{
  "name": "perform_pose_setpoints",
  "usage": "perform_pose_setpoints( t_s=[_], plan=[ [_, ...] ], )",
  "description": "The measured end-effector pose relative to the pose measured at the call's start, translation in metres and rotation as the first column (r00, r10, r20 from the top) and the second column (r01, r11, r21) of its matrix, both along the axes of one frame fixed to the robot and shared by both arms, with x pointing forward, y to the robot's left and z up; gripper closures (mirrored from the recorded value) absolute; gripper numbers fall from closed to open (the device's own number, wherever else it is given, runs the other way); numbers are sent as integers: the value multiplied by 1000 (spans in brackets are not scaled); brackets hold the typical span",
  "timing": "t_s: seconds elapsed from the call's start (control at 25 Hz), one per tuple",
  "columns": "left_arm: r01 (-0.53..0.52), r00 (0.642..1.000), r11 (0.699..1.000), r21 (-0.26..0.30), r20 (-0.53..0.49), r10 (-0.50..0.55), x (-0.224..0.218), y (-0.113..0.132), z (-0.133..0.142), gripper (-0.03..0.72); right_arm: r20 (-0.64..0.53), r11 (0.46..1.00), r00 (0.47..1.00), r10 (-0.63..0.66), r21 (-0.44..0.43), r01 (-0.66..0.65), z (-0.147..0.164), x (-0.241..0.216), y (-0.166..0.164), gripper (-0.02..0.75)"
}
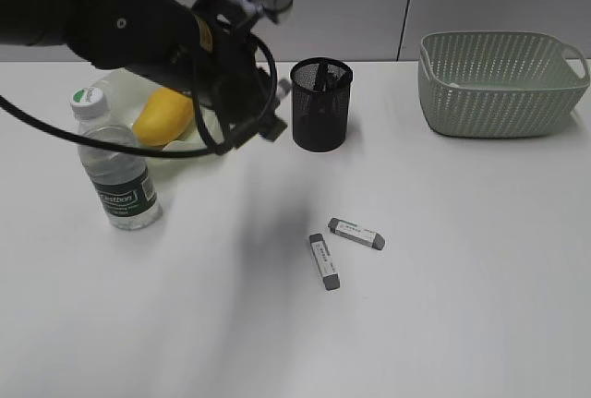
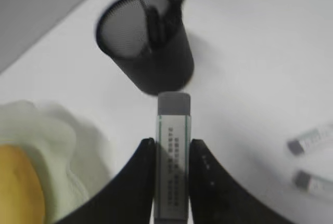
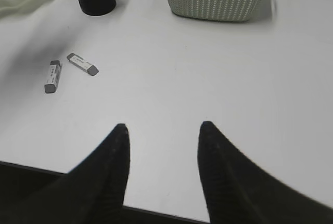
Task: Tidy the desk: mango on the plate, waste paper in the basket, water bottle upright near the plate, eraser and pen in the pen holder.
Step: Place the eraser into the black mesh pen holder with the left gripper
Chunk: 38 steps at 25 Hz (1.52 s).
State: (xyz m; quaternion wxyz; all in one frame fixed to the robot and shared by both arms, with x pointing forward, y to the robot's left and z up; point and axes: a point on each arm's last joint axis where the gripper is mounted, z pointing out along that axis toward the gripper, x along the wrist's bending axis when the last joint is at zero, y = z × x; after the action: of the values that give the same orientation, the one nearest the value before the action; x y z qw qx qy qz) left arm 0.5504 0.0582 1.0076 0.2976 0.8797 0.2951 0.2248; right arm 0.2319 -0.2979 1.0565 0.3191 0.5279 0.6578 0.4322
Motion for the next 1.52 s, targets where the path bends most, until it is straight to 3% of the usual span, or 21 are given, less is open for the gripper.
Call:
perform_pose_setpoints(
  t_s=[0.08, 0.12, 0.16, 0.2, 0.28, 0.4, 0.48, 0.56, 0.72, 0.84, 0.88, 1.04, 1.32, 1.52],
  plan=[
    [100, 990, 991, 89, -108, -90, -11, 1, -8, 546, 0, 1000, 1000, 0, 0, 0, 0, 0, 0, 386],
    [161, 974, 980, 114, -178, -139, -18, 2, -12, 546, 0, 1000, 1000, 0, 0, 0, 0, 0, 0, 386],
    [203, 955, 974, 99, -240, -174, -23, 2, -14, 546, 0, 1000, 1000, 0, 0, 0, 0, 0, 0, 386],
    [220, 942, 973, 67, -272, -194, -25, 2, -14, 546, 0, 1000, 1000, 0, 0, 0, 0, 0, 0, 386],
    [217, 935, 974, -64, -274, -227, -23, 1, -7, 546, 0, 1000, 1000, 0, 0, 0, 0, 0, 0, 386],
    [151, 979, 952, -268, -96, -182, -8, 0, 20, 546, 0, 1000, 1000, 0, 0, 0, 0, 0, 0, 386],
    [90, 995, 936, -341, 65, -72, 4, 4, 41, 546, 0, 1000, 1000, 0, 0, 0, 0, 0, 0, 386],
    [32, 988, 932, -362, 150, 24, 13, 11, 50, 546, 0, 1000, 1000, 0, 0, 0, 0, 0, 0, 386],
    [13, 999, 905, -426, 46, 7, 21, 21, 41, 546, 0, 1000, 1000, 0, 0, 0, 0, 0, 0, 386],
    [45, 999, 837, -545, 15, -44, 30, 28, 40, 546, 0, 1000, 1000, 0, 0, 0, 0, 0, 0, 386],
    [73, 997, 832, -550, 50, -54, 32, 31, 41, 546, 0, 1000, 1000, 0, 0, 0, 0, 0, 0, 386],
    [125, 982, 868, -481, 185, -39, 44, 37, 46, 546, 0, 1000, 1000, 0, 0, 0, 0, 0, 0, 386],
    [94, 987, 905, -415, 155, -32, 64, 32, 10, 546, 0, 1000, 1000, 0, 0, 0, 0, 0, 0, 386],
    [118, 985, 897, -426, 161, -53, 83, 21, 1, 546, 0, 1000, 1000, 0, 0, 0, 0, 0, 0, 386]
  ],
)
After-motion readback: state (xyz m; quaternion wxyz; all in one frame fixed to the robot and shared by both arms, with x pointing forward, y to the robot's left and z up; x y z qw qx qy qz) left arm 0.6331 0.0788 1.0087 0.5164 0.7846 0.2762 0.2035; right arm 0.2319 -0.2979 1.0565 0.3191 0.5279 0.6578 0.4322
